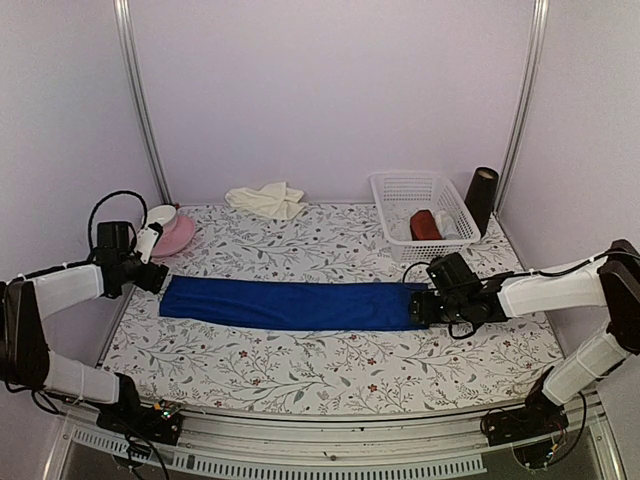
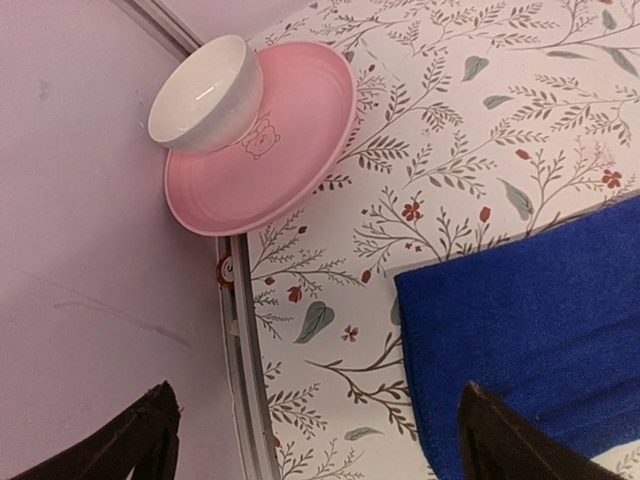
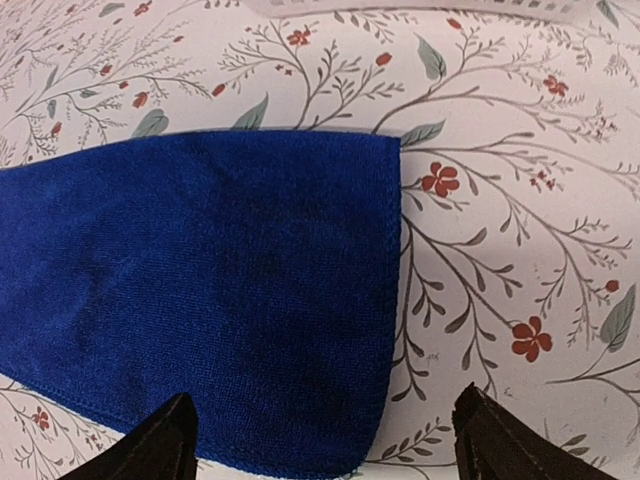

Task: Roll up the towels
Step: Pick up the towel from the center of the board.

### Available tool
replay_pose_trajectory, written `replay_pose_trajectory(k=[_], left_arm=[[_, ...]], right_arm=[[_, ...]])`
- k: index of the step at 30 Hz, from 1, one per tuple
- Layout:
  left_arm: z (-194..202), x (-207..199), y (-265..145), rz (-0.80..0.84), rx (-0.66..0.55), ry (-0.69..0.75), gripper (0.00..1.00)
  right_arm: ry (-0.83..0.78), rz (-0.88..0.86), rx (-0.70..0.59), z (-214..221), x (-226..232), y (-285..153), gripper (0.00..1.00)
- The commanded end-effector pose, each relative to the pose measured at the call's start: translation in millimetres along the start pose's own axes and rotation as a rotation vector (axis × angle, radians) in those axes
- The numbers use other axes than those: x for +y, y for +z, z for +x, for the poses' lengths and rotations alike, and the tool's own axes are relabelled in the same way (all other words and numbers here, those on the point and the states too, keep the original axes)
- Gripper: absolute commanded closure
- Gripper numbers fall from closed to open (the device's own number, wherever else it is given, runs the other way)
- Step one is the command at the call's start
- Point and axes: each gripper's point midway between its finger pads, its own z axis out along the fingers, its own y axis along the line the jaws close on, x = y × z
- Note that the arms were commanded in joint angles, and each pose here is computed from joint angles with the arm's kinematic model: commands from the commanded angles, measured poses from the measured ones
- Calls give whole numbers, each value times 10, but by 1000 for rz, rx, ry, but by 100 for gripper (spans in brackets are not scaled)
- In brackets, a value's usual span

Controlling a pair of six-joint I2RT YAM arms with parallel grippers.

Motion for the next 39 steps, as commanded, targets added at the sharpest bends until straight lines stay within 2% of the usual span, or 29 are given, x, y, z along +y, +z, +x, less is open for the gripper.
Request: replay_pose_trajectory(k=[1,17,25,31,33,35,39], left_arm=[[9,-16,-45,8,-20,-20,3],[-26,28,-99,-15,-41,-22,3],[-19,29,-99,-18,-42,-22,3],[-11,32,-94,-22,-40,-20,3],[-13,37,-97,-24,-41,-20,3],[-19,38,-101,-25,-43,-20,3],[-18,39,-108,-23,-43,-19,3]], right_arm=[[80,-38,3,10,127,134,16],[109,-17,51,111,61,382,40],[98,-24,86,180,100,501,45],[83,-34,123,277,123,572,65],[81,-32,122,278,116,567,77],[79,-24,118,280,92,554,94],[83,-1,94,223,25,465,98]])
